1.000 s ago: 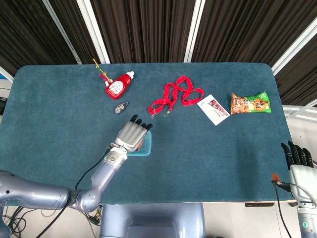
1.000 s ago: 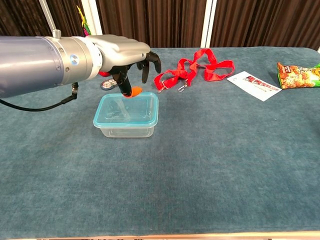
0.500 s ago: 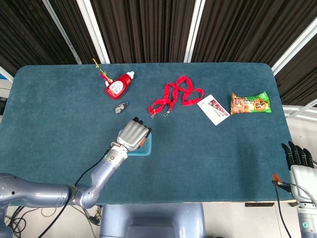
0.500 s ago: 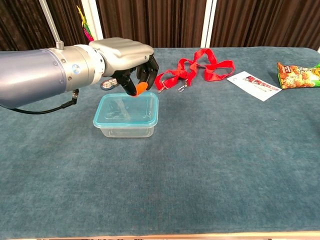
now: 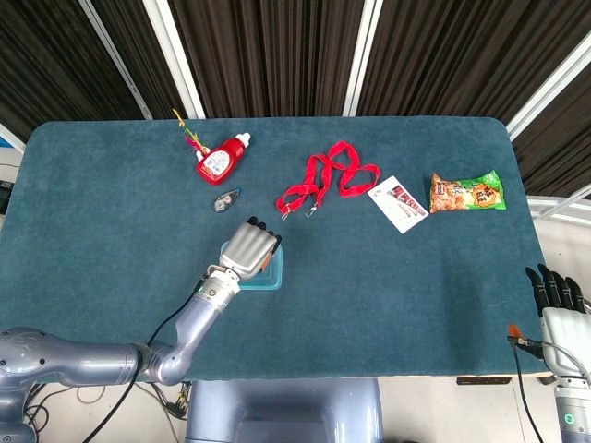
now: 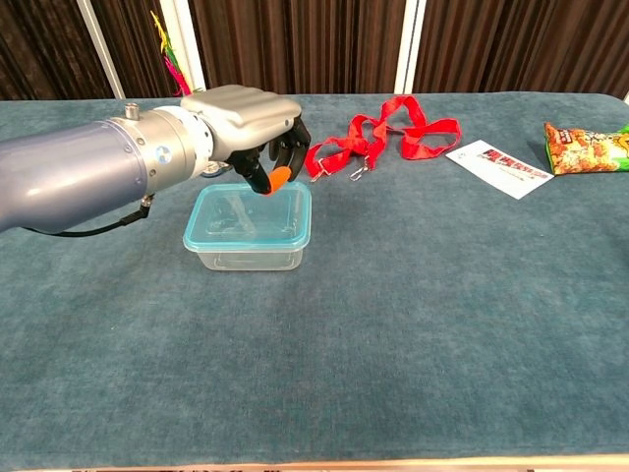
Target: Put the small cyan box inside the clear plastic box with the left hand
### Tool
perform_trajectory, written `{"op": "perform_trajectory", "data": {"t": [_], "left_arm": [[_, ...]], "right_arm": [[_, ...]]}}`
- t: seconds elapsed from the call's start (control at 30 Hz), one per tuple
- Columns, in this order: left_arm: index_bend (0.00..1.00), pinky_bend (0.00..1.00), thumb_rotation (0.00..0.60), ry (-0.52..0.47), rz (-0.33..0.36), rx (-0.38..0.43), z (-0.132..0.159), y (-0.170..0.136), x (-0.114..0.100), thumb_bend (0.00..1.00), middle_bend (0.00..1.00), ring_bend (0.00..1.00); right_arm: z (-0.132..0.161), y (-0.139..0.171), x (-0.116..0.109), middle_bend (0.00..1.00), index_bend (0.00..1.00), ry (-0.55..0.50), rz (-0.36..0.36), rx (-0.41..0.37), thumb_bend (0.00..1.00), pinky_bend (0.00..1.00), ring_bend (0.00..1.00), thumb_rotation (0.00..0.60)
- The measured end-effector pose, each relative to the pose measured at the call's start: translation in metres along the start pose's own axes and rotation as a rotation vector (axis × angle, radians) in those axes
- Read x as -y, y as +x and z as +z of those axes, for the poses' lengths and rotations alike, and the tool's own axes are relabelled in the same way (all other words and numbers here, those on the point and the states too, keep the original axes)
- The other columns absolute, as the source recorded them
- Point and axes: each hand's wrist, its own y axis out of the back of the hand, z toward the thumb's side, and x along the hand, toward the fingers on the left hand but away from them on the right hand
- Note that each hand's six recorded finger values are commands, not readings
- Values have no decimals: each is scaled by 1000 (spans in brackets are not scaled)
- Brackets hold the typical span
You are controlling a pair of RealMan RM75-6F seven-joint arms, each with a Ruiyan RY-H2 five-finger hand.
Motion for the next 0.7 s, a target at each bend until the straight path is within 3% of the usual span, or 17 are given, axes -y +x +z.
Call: {"op": "perform_trajectory", "data": {"t": [0.7], "left_arm": [[526, 280, 600, 38, -30, -29, -5, 9, 22, 545, 514, 349]], "right_arm": [[-1, 0, 0, 45, 39, 4, 4, 4, 308, 0, 37, 600]]}}
